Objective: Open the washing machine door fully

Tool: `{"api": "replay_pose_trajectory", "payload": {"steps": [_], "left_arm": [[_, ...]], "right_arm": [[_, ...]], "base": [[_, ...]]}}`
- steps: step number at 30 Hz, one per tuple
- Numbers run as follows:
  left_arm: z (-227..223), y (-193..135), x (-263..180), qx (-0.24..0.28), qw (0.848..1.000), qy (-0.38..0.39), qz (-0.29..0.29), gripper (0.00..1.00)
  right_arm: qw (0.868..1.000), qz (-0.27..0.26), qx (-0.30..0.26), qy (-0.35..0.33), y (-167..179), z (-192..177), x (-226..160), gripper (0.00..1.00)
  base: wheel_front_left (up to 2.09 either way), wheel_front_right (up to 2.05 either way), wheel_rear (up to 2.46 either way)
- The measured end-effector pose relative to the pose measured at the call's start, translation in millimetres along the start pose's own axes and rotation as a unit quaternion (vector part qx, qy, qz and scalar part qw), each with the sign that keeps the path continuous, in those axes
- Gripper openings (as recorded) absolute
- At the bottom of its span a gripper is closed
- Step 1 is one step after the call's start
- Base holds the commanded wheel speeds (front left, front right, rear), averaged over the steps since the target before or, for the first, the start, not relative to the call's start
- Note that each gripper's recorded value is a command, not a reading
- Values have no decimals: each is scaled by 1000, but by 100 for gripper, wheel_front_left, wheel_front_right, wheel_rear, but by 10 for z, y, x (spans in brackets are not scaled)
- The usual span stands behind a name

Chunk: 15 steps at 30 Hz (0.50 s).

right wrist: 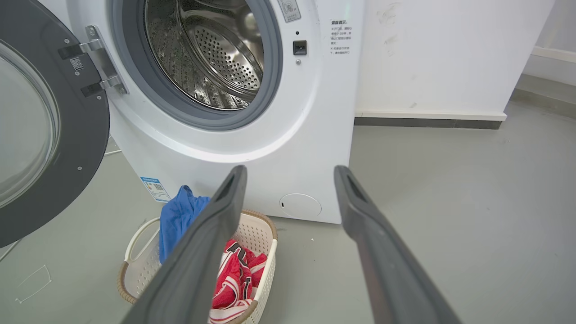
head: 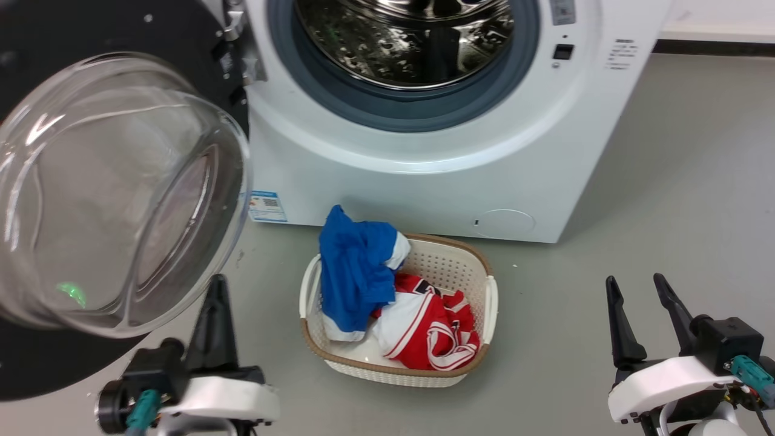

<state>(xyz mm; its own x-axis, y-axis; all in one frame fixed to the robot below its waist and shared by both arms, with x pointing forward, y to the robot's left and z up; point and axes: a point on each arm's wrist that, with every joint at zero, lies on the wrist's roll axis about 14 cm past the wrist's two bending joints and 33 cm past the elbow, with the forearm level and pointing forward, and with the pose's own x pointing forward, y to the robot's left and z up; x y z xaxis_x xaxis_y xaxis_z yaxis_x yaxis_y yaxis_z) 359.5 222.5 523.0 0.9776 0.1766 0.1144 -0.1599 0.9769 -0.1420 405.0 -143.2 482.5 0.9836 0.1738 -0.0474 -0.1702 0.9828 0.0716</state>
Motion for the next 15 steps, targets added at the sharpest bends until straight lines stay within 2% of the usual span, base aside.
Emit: {"api": "replay_pose_trajectory", "payload": {"steps": [4,9,10,12,13,14,15], "left_arm": [[-151,-376,96,4,998,18,-61,0],[-358,-640,149,10,994,44,-102,0],[-388,-674,159,10,993,47,-106,6],[-464,-720,162,11,992,58,-112,40],[-491,-735,159,11,992,62,-114,61],[-506,-753,157,13,991,64,-117,94],[-514,-762,158,14,991,64,-118,100]], "right_arm": [[1000,-15,1,1,-90,-3,-85,100],[999,-32,3,-2,-193,1,-187,100],[999,-35,3,-1,-210,-4,-204,100],[999,-41,6,0,-240,-16,-233,100],[999,-42,8,-1,-250,-17,-245,100],[999,-44,9,-3,-255,-13,-254,100],[999,-44,11,-3,-259,-10,-259,100]], "base": [[0,0,0],[0,0,0],[0,0,0],[0,0,0],[0,0,0],[0,0,0],[0,0,0]]}}
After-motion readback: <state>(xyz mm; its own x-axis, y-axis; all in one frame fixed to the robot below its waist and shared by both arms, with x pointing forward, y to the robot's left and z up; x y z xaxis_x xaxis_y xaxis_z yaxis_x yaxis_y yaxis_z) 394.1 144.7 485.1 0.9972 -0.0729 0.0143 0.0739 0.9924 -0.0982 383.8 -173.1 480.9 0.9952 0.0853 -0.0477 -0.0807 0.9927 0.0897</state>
